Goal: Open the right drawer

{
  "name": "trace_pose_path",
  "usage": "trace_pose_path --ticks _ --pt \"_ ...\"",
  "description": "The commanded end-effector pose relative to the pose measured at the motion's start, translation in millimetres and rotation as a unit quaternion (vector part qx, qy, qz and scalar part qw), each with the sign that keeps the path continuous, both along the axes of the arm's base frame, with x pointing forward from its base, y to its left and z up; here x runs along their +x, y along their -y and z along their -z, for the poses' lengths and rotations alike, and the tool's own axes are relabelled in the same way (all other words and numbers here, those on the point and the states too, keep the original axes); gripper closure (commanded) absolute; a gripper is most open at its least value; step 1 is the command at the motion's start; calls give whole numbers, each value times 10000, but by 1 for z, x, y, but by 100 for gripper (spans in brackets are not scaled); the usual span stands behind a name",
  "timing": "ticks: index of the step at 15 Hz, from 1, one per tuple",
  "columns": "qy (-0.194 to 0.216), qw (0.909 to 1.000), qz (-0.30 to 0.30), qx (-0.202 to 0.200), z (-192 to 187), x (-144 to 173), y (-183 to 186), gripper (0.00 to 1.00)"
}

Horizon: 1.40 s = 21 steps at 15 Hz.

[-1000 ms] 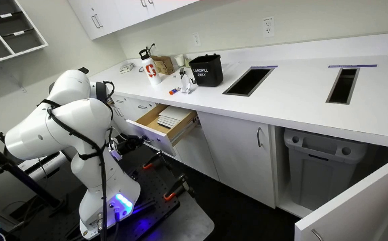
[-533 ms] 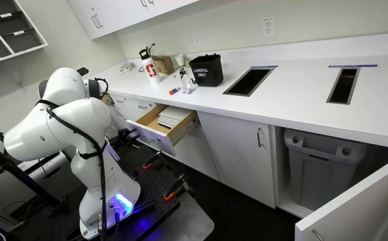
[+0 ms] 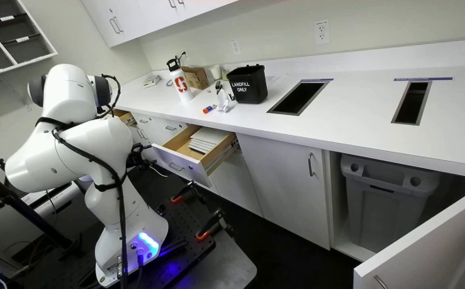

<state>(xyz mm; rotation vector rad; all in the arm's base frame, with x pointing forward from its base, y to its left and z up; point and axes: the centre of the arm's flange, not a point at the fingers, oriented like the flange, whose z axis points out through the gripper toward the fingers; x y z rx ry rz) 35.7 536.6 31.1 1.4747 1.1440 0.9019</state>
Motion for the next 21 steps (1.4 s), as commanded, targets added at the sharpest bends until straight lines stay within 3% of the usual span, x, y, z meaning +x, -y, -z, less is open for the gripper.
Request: trace_pose_path --ticks 1,6,14,16,17,21 --pt "-449 9989 -33 101 -59 26 42 0" --pt "-537 9964 -160 641 -120 56 82 0" --pt "-226 9942 -143 1040 -230 61 146 0" --pt "-252 9939 -139 1066 -240 71 151 0" --pt "-174 9943 -70 1046 -201 62 122 0" --pt "-179 9941 -100 1063 -205 61 123 0"
